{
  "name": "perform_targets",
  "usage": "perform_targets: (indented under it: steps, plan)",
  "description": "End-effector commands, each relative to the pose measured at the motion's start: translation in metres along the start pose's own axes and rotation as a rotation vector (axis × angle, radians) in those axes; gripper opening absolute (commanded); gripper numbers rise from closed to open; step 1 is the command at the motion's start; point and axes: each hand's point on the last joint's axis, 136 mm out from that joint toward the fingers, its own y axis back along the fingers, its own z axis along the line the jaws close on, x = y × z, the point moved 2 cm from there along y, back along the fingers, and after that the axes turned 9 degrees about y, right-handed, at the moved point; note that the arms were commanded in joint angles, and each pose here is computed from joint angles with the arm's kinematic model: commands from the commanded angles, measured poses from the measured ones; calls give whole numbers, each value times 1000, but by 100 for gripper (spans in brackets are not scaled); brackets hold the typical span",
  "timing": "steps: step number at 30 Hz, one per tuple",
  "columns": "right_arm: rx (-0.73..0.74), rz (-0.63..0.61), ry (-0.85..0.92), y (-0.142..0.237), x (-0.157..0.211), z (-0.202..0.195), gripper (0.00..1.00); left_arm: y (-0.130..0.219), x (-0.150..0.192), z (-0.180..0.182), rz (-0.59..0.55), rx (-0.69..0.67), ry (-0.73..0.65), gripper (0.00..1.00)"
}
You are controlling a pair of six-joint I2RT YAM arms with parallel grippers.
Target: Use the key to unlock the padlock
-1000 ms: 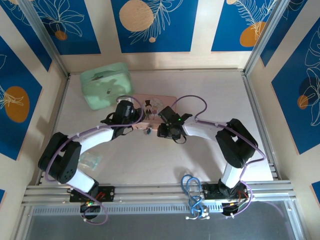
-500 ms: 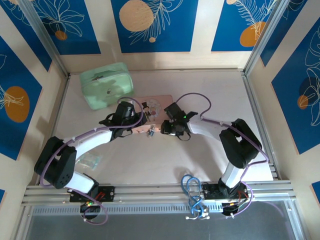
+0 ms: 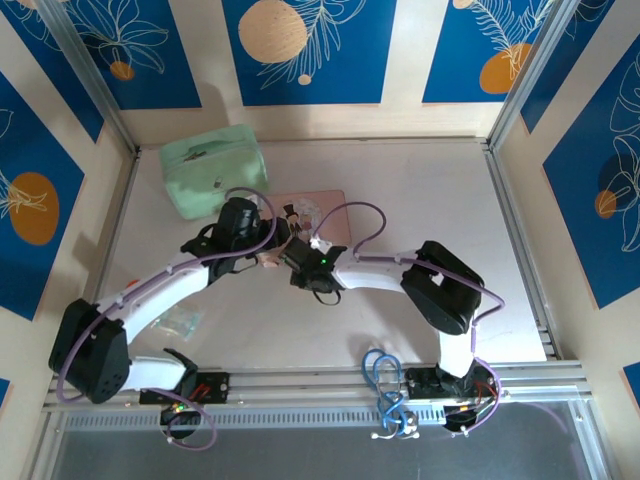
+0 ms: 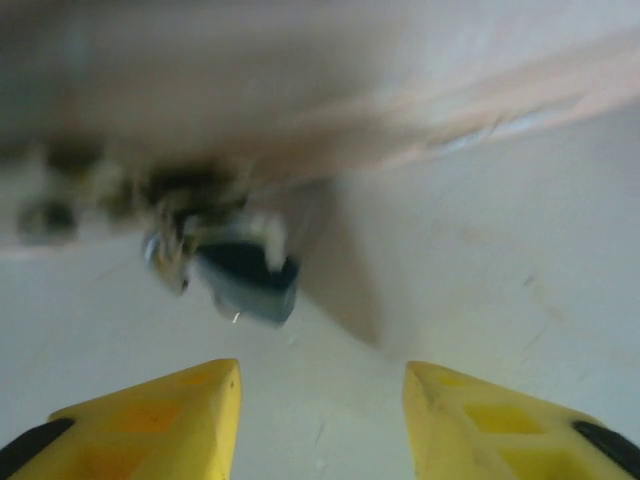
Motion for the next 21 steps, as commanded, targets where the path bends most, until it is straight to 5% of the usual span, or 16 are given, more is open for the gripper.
perform_targets:
  steps: [1, 10, 21]
  plan:
    - [128, -104, 24, 11, -15, -3, 53, 0, 10, 9, 46, -30, -18, 47]
    - [38, -143, 99, -3, -26, 9, 53, -6, 11, 11, 65, -29, 3, 46]
    - [-149, -159, 173, -17, -31, 21, 39, -20, 20, 21, 96, -50, 25, 45]
